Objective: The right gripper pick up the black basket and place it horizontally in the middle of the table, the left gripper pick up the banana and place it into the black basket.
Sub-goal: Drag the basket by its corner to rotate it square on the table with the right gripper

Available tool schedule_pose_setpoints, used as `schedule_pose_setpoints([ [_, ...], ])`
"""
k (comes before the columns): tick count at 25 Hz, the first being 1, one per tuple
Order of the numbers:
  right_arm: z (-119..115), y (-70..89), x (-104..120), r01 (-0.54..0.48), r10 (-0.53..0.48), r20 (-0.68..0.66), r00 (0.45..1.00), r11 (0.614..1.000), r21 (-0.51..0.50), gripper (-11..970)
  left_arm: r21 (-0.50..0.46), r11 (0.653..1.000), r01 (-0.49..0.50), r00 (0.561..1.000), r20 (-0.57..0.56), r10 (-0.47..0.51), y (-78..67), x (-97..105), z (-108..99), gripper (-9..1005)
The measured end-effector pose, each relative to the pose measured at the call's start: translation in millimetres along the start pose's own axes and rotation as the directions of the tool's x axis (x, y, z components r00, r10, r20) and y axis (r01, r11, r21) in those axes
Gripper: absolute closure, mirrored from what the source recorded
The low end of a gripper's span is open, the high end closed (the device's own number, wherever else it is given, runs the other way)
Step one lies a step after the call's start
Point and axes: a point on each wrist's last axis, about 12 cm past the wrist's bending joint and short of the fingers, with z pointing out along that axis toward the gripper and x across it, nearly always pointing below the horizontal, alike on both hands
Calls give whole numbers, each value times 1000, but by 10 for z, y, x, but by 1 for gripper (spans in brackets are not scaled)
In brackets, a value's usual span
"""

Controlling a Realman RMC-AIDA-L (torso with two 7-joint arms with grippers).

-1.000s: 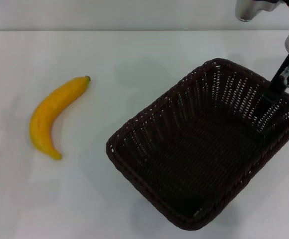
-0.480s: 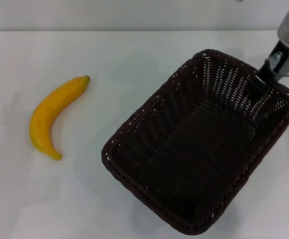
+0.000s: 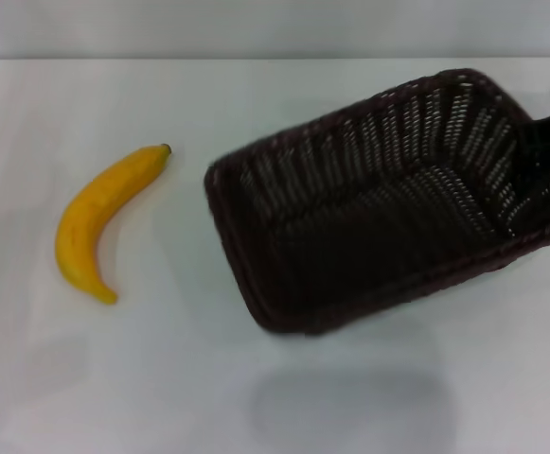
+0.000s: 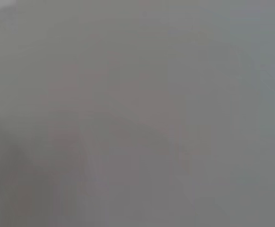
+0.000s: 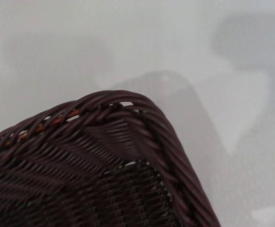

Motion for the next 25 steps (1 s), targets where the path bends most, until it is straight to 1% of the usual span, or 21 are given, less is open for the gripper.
schedule_pose_setpoints([
  [2, -7, -85, 97, -76, 76, 8, 997, 997, -16, 810, -7, 1000, -11, 1000, 15, 11, 29, -26, 26, 134],
  [4, 0, -101, 202, -117, 117, 13, 993, 993, -12, 812, -26, 1000, -15, 999, 31, 15, 55, -45, 71, 134],
  [8, 8, 32, 352, -128, 129, 23, 991, 991, -27, 815, -46, 999, 4, 999, 42, -2, 60, -41, 203, 134],
  [12, 64, 190, 441, -82, 82, 10, 997, 996, -18, 826, -37, 999, 21, 999, 44, -20, 42, -35, 312, 134],
  [16, 127, 270, 489, -5, 4, -20, 1000, 1000, -8, 830, -28, 999, 33, 998, 49, -31, 27, -38, 358, 134],
  [19, 132, 247, 520, 29, -29, -37, 999, 1000, 7, 831, -26, 999, 35, 998, 52, -33, 28, -43, 366, 134],
  [22, 119, 188, 526, 60, -59, -43, 997, 998, 35, 830, -26, 999, 40, 998, 52, -38, 31, -44, 365, 134],
  [25, 111, 171, 518, 104, -103, -42, 994, 994, 37, 815, -29, 999, 40, 998, 52, -39, 41, -46, 361, 134],
])
